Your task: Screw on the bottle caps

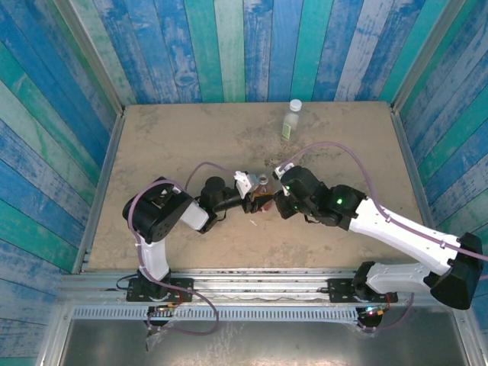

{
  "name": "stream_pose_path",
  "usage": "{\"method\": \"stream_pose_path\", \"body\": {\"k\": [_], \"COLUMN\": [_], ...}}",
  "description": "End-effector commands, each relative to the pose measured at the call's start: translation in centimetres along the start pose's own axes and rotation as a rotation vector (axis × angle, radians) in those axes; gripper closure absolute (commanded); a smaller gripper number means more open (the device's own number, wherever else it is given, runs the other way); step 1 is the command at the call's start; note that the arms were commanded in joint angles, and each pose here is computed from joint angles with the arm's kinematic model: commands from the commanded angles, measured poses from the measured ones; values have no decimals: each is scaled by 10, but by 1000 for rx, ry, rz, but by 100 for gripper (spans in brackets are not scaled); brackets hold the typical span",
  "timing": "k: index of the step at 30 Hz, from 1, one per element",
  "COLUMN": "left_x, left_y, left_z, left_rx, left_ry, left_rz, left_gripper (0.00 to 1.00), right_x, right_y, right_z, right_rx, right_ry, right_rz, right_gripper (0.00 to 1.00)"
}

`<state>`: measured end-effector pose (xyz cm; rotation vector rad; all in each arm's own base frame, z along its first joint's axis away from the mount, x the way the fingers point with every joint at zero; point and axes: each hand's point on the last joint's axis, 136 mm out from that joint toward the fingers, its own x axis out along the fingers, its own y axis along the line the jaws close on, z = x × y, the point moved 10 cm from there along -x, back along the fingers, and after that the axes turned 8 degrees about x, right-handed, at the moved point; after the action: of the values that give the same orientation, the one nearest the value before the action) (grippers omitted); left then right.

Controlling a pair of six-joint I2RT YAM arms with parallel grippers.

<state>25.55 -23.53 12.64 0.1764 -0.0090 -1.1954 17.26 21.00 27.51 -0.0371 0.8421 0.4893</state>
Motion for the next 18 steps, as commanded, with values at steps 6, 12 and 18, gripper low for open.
{"method": "stream_pose_path", "body": {"k": [6,12,18], "left_x": [-3,-2,-1], "left_y": [-14,-17,-16], "left_z": [-9,-10,-10], "left_rx": [-8,-11,-6], "left_ry": [-18,0,11], "left_rz": [-125,-184,-197], "left_gripper": [33,33,33], "right_x": [-5,7,17], "right_y": [7,10,15], "right_z": [27,42,50], "right_rx": [-21,-29,-47], "right_ry": [1,77,136], "right_rz": [34,29,34], "right_gripper": [67,67,67]}}
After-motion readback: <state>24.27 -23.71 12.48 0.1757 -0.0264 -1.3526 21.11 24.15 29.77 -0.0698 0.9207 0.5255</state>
